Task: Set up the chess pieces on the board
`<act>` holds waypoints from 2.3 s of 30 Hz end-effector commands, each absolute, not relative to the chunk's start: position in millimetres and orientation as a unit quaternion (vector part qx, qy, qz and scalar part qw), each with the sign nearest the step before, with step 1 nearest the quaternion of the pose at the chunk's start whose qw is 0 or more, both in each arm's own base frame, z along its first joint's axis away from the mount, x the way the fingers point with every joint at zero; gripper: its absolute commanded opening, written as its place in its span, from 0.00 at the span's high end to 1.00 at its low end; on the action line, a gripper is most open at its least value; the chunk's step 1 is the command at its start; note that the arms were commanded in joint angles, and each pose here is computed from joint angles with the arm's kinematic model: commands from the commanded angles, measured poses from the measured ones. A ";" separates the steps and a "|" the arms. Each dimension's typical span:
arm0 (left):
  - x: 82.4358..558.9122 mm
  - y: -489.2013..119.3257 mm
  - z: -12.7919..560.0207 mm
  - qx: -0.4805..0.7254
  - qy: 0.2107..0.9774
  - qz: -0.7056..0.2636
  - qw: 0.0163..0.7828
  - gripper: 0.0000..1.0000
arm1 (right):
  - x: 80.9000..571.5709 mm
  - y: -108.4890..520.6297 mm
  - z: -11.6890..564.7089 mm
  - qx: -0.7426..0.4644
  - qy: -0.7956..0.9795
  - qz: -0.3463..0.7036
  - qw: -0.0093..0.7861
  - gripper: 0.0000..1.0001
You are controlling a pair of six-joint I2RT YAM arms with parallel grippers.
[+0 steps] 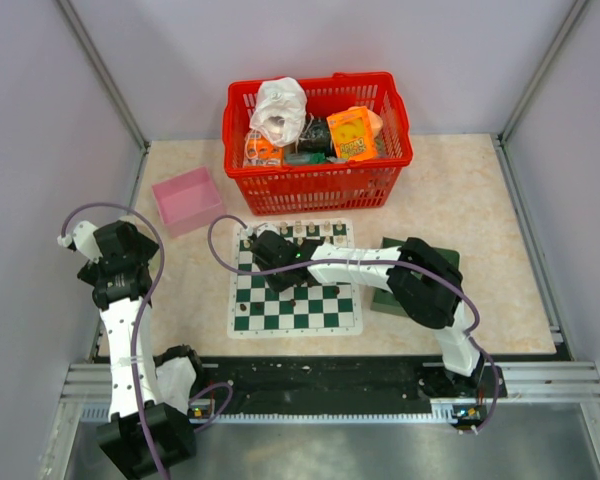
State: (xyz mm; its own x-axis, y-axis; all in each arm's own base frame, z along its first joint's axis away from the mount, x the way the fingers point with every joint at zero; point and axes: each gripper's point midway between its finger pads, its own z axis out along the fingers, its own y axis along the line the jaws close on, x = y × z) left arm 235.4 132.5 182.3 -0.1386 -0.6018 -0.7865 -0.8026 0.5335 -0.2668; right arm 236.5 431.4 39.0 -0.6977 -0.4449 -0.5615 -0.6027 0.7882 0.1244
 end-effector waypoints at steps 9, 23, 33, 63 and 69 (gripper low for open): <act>237.6 134.4 189.3 -0.474 0.735 0.105 0.473 0.01 | 246.6 450.8 61.5 -0.283 0.896 0.175 0.295 0.75; 238.0 134.5 188.8 -0.474 0.736 0.105 0.472 0.01 | 239.8 451.2 79.1 -0.295 0.885 0.184 0.309 0.87; 238.8 135.4 189.9 -0.473 0.736 0.108 0.472 0.01 | 207.8 452.9 92.6 -0.309 0.878 0.203 0.305 0.88; 238.3 135.2 187.9 -0.473 0.737 0.107 0.471 0.01 | 183.5 447.5 51.4 -0.321 0.890 0.178 0.271 0.87; 238.6 134.3 187.2 -0.473 0.738 0.105 0.471 0.01 | 185.4 446.5 45.0 -0.319 0.891 0.169 0.274 0.87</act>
